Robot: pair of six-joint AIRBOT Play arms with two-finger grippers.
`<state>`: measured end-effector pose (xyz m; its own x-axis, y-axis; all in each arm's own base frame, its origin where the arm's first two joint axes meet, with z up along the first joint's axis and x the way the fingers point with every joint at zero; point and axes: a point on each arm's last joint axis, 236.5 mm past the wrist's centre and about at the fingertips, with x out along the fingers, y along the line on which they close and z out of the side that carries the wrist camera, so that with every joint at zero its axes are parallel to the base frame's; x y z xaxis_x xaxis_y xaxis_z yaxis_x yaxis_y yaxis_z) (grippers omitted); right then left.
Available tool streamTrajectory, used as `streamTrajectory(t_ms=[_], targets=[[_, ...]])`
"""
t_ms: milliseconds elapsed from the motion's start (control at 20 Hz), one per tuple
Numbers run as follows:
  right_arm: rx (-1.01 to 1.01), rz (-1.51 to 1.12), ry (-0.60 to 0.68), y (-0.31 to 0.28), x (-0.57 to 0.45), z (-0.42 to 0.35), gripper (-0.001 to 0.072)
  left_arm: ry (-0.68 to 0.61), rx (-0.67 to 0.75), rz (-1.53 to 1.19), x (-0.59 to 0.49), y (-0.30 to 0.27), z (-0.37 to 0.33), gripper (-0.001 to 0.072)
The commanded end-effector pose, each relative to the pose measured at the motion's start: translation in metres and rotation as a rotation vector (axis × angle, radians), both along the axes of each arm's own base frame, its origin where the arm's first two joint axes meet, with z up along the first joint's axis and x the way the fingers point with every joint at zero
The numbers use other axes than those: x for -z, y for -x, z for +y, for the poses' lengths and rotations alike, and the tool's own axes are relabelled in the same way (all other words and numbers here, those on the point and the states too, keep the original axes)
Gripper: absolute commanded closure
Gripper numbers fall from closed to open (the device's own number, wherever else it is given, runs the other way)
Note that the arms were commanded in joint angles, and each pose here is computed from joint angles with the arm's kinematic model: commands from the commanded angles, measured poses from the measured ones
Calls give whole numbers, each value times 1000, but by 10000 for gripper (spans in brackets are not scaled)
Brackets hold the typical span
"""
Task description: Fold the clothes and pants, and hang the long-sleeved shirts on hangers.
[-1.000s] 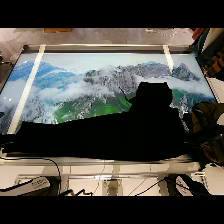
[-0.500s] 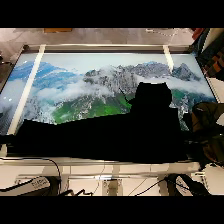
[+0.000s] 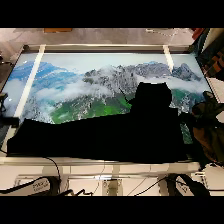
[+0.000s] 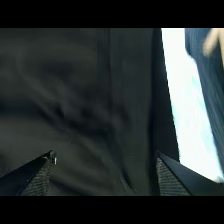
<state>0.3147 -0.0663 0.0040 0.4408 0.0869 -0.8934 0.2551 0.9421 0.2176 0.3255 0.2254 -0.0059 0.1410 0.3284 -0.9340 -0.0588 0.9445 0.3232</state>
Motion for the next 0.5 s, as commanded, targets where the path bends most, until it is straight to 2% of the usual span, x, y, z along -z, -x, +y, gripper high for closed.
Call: streamTrajectory(t_ms=[0, 100, 250, 300, 450], targets=[[70, -129, -175, -53, 0, 24, 17, -57, 183, -176, -33, -76, -51, 11], [-114, -140, -175, -75, 2, 65, 18, -71, 302, -257, -45, -109, -91, 11], [-361, -169, -52, -115, 2, 126, 63, -74, 441, -343, -55, -139, -146, 12], [-437, -173, -5, -127, 3, 148, 89, -71, 473, -355, -57, -143, -161, 11], [-589, -165, 67, -156, 16, 202, 88, -48, 492, -366, -56, -146, -185, 11]])
